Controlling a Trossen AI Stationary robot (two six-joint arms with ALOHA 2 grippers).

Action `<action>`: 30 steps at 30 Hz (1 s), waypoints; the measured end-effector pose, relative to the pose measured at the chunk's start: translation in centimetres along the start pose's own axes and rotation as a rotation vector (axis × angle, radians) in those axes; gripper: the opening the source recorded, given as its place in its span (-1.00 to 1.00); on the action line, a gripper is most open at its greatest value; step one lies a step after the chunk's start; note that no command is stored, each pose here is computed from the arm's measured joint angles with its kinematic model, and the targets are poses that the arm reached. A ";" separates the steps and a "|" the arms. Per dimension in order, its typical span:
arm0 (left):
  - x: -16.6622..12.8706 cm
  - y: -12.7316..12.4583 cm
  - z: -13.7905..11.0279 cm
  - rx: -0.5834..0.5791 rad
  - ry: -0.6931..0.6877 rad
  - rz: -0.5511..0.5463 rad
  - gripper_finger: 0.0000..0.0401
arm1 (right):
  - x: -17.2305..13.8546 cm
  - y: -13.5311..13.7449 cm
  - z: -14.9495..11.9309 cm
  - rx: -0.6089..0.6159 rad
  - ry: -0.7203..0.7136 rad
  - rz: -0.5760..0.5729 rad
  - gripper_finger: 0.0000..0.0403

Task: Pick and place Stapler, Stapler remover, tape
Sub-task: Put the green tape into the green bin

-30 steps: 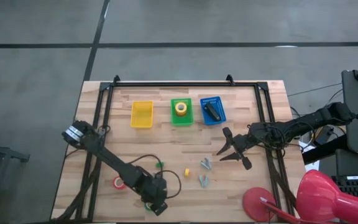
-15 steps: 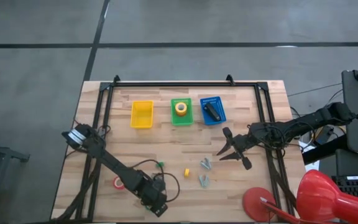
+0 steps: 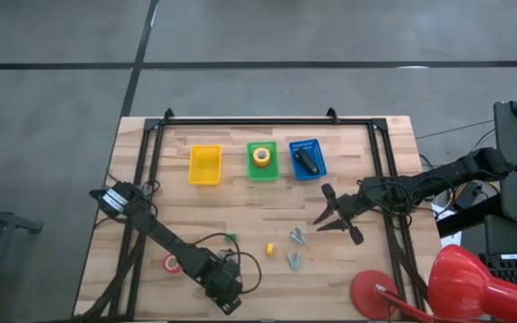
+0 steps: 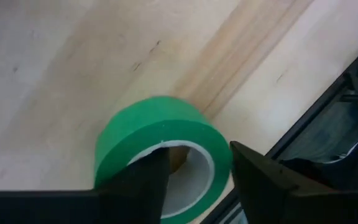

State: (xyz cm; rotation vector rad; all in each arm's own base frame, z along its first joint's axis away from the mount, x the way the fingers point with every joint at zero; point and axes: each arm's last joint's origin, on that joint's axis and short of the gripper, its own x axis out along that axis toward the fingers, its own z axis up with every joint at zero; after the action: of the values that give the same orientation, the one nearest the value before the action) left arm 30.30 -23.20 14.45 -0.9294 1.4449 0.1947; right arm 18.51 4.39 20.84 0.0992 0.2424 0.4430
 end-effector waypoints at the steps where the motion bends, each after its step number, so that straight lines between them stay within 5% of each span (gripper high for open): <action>1: -0.1 0.0 0.1 0.006 0.000 -0.002 -0.23 | 0.0 0.0 0.0 0.000 0.000 0.000 -0.54; 11: -1.2 -0.1 0.7 0.063 -0.075 -0.020 -0.76 | 0.0 0.0 0.0 0.000 0.000 -0.001 -0.56; 20: -3.8 -1.0 2.2 0.204 -0.308 -0.095 -0.63 | 0.0 0.0 0.2 -0.006 -0.019 0.001 -0.65; 30: -8.0 -4.0 5.3 0.564 -0.802 -0.261 -0.76 | 0.2 0.0 0.2 0.003 -0.029 0.001 -0.69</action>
State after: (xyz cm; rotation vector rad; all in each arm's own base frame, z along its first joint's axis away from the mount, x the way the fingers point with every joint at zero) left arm 35.41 -19.21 22.53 -0.4680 0.5697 -0.0421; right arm 18.77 4.44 20.99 0.1084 0.2140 0.4418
